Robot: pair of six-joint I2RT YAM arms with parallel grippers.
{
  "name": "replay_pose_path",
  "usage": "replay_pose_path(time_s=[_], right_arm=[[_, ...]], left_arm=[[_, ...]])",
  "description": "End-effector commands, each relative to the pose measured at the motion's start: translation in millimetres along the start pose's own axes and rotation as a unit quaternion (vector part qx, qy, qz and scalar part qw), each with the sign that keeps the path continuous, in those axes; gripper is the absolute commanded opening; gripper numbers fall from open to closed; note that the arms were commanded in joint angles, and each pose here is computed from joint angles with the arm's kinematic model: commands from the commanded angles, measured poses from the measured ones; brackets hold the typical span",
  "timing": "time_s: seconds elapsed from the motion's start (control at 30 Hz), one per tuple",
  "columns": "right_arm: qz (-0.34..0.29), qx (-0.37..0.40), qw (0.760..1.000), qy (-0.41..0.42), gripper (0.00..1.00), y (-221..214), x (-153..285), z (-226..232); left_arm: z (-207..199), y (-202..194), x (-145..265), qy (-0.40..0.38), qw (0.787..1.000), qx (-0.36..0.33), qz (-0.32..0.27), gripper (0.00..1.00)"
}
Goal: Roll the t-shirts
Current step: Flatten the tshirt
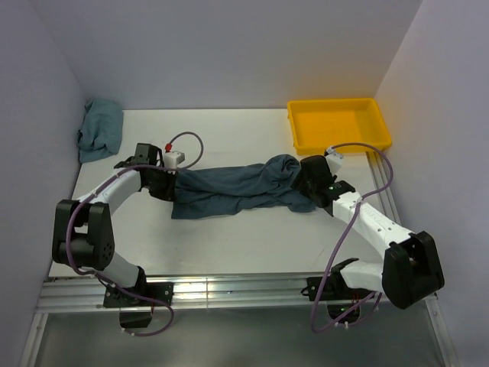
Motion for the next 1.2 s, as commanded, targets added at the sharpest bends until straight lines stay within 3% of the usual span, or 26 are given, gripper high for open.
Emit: replay_pose_path(time_s=[0.0, 0.43, 0.8, 1.17], right_arm=[[-0.011, -0.011, 1.0, -0.001, 0.68, -3, -1, -4], [-0.021, -0.014, 0.996, -0.09, 0.75, -19, -11, -38], [-0.01, -0.033, 0.994, -0.102, 0.75, -23, -23, -46], [0.004, -0.05, 0.994, -0.1, 0.67, -28, -41, -41]], left_arm=[[2, 16, 19, 0.017, 0.999, -0.019, -0.027, 0.0], [3, 26, 33, 0.03, 0.998, -0.03, -0.038, 0.0], [2, 31, 37, 0.027, 0.998, -0.032, -0.043, 0.0], [3, 34, 39, 0.027, 0.998, -0.03, -0.044, 0.0]])
Point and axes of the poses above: each gripper's point midway between its finger pads, its own x axis back along the fingers, its own z axis along the line the jaws close on, y = z × x, the point moved 10 cm from there along x, back along the fingers, and after that the axes turned 11 degrees about -x, right-handed, at the moved point
